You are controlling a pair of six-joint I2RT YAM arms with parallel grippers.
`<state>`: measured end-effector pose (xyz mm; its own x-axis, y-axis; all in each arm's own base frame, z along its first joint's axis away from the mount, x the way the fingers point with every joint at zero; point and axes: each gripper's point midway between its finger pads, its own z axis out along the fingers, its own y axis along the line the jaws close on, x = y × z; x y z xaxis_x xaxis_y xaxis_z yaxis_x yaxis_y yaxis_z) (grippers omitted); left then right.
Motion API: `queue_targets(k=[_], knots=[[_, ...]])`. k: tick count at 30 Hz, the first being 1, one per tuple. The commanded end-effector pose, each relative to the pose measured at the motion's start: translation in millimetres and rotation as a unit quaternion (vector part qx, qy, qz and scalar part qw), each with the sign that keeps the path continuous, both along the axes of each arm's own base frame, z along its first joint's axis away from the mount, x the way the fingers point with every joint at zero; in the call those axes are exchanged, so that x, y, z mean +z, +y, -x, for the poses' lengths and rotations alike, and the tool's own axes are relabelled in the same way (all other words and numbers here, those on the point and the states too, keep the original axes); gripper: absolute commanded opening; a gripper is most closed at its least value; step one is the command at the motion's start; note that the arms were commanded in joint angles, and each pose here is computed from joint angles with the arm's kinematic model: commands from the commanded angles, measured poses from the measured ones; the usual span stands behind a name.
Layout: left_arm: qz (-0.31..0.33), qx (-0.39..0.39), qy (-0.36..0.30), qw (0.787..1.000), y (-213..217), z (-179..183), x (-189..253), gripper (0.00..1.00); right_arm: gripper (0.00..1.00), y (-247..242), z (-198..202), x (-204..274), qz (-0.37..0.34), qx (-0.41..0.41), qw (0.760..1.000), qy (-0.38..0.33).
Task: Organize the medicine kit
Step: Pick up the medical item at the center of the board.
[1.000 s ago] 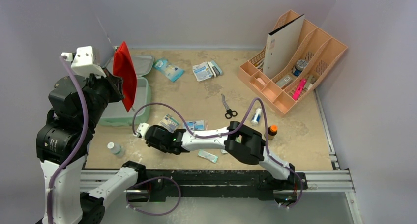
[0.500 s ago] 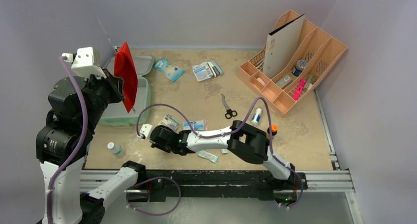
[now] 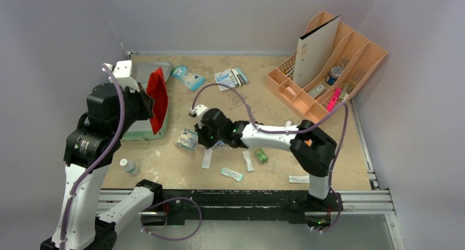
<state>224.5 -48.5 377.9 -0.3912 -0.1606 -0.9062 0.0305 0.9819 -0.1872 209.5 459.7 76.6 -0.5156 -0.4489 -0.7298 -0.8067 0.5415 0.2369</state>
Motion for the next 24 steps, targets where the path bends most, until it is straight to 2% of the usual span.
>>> queue_targets(k=[1,5,10,24], knots=[[0.023,-0.028,0.024,0.999,-21,-19,-26,0.0,0.0,-13,-16,48,-0.086,-0.051,0.993,0.058],[0.025,-0.042,0.052,0.997,-31,-33,-51,0.0,0.0,-35,-37,72,-0.127,-0.105,0.982,0.088],[0.036,-0.058,0.07,0.995,-44,-47,-70,0.0,0.0,-46,-40,111,-0.175,-0.134,0.971,0.096],[0.045,-0.069,0.113,0.99,-64,-84,-105,0.0,0.0,-65,-40,216,-0.325,-0.173,0.928,0.058]])
